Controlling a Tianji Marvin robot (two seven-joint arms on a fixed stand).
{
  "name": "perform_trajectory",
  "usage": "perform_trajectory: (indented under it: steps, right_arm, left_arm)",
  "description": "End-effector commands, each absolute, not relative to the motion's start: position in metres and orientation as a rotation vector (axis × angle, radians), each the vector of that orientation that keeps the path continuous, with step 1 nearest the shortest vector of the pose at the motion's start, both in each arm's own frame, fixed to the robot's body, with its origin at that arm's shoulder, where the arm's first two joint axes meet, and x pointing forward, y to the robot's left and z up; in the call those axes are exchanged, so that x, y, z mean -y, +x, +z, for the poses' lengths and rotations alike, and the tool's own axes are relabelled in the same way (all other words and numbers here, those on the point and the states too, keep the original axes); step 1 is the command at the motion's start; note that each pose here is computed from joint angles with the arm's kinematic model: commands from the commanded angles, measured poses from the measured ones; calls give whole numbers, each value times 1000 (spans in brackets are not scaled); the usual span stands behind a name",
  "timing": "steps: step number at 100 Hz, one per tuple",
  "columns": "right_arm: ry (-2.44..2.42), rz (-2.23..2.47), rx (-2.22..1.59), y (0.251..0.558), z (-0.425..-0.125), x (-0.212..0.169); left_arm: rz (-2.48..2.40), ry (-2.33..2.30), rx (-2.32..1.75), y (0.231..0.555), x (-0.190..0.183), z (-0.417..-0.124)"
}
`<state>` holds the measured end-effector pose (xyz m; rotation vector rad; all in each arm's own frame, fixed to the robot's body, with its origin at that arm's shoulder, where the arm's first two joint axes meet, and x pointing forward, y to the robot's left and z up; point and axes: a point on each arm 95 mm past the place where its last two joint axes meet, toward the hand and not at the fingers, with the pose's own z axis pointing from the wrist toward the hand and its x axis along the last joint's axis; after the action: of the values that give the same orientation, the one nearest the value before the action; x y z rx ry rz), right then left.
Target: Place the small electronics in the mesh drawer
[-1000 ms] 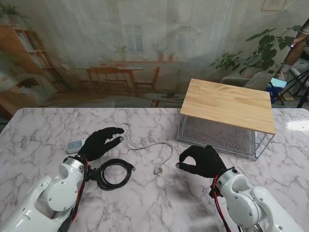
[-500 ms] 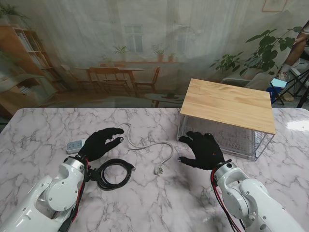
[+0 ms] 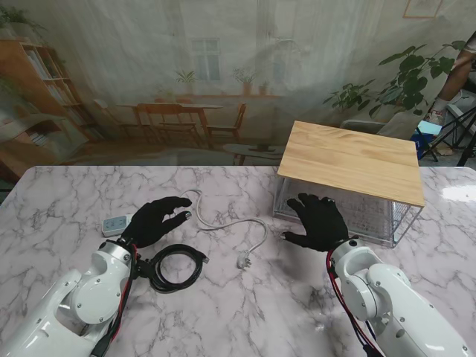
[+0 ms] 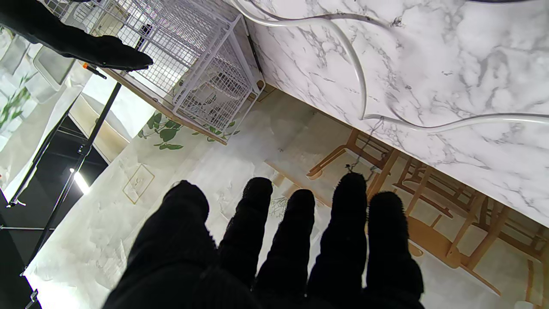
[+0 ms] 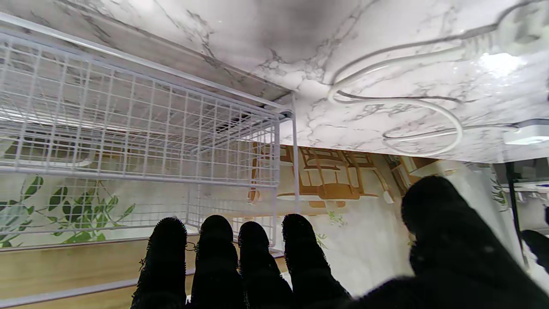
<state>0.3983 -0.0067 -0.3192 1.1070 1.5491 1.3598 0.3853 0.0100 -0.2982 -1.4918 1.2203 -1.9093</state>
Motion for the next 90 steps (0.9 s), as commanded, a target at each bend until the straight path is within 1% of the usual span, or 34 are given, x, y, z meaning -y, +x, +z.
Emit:
perform_trajectory:
  steps: [1, 35, 65, 90]
  right_arm:
    - [1117, 1329, -1543, 403, -322, 12]
    - [1139, 1222, -1520, 425, -326, 30]
    - [1167, 1189, -1507, 442, -323, 32]
    - [1238, 1136, -1472, 459, -327, 34]
  left_arm:
    - [-1900, -1504, -1240, 385, -9, -301]
    - [-1900, -1504, -1238, 385, -8, -301]
    - [-1900, -1498, -1224, 385, -10, -300]
    - [-1902, -1495, -1219, 385, -12, -299]
